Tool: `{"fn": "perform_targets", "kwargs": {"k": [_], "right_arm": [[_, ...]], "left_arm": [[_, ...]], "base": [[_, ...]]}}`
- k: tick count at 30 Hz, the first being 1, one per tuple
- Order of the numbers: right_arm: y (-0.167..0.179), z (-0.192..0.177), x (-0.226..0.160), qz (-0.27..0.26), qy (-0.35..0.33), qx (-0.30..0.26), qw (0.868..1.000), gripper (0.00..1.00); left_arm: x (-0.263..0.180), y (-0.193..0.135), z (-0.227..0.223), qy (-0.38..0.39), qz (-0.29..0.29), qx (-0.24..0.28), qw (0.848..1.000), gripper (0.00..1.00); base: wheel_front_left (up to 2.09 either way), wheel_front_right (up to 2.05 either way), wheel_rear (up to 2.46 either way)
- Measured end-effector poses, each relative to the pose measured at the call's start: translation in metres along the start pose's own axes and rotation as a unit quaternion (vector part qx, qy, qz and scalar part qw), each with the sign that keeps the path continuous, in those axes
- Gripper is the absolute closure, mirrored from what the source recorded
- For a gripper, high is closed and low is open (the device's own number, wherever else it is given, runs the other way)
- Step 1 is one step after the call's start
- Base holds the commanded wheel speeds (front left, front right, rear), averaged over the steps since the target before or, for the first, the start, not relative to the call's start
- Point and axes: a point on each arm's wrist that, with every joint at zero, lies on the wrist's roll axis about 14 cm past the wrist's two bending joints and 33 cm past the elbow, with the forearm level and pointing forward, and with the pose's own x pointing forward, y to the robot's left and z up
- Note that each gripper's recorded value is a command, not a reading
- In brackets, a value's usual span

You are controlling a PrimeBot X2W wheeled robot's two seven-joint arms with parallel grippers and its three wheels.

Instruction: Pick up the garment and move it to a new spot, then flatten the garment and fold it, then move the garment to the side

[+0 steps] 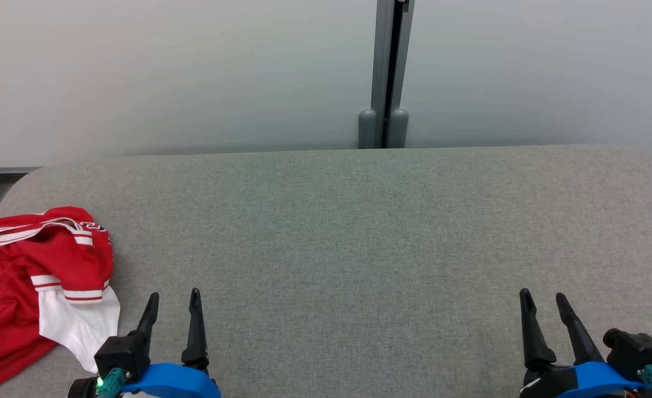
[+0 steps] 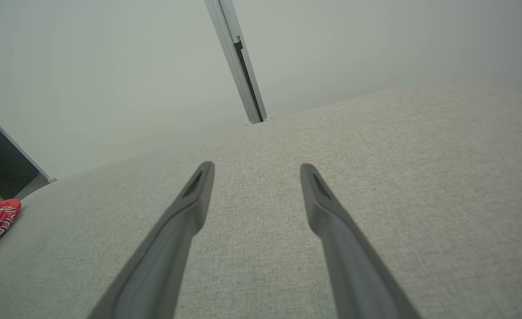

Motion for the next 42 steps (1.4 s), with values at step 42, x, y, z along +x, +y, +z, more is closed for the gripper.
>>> {"fn": "perform_targets", "kwargs": {"k": [42], "right_arm": [[0.058,-0.01,0.023,0.091,0.012,-0.04,0.995,0.0]], "left_arm": [[-0.046,0.058,0.011,-0.023,0.088,0.033,0.995,0.0]], "base": [[0.0,0.0,0.0]]}}
